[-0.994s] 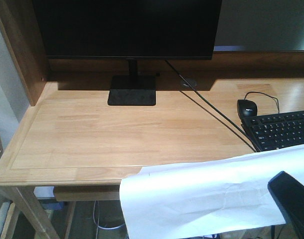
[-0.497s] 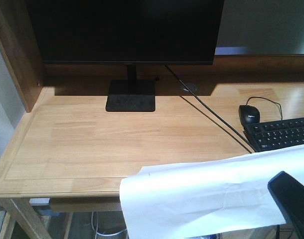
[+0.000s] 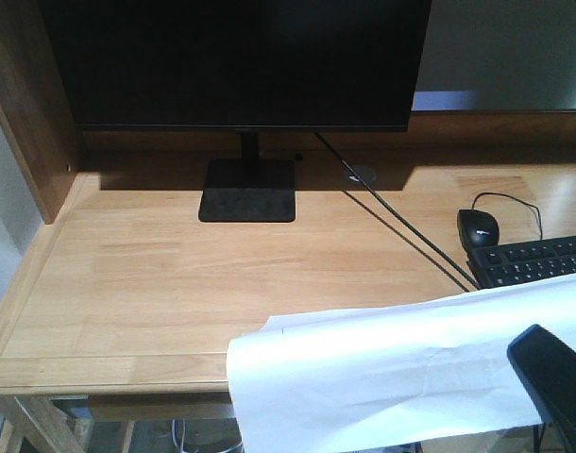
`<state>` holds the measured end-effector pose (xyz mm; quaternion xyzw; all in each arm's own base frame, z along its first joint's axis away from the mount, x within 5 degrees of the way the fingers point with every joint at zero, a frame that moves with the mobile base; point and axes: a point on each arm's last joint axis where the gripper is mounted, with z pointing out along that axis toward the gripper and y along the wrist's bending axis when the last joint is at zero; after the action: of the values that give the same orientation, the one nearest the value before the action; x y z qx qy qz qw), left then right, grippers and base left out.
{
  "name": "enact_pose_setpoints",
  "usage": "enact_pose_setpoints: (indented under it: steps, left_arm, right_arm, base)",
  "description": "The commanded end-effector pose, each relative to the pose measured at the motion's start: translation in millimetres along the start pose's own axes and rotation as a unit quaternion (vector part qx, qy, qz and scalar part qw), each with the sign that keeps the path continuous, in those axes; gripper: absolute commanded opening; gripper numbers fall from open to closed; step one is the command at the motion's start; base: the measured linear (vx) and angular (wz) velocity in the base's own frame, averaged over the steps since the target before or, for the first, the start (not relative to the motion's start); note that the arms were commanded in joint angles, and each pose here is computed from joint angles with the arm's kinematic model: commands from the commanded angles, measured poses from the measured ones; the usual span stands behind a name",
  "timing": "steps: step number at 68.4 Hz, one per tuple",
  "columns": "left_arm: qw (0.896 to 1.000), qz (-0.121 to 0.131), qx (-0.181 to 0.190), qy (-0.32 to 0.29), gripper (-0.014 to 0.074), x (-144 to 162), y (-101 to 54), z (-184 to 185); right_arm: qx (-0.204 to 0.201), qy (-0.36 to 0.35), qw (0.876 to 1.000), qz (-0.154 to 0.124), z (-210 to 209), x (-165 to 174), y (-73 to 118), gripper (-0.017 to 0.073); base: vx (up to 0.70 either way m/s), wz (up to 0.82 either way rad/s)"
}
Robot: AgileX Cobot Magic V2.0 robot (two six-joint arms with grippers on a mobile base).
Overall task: Grab stapler and paper to desk for stapling
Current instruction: 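Drive up to the desk edge holding stapler and paper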
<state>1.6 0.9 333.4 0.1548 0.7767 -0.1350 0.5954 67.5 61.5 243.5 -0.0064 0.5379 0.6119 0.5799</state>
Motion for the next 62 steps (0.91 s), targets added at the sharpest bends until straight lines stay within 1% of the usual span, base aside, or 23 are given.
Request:
enact_pose_setpoints:
  steps: [1,62]
  left_arm:
    - [0.998,-0.002,0.008,-0.063,-0.0006,-17.7,-0.8,-3.1]
    - [0.998,-0.002,0.008,-0.063,-0.0006,-17.7,-0.8,-3.1]
  right_arm:
    - [-0.042,-0.02,0.999,0.006,-4.1,0.4,5.5,-0.0004]
    - [-0.043,-0.02,0.999,0.006,-4.1,0.4,5.5,-0.0004]
  base:
    - [0.05,0.0]
    - [0.02,0.0]
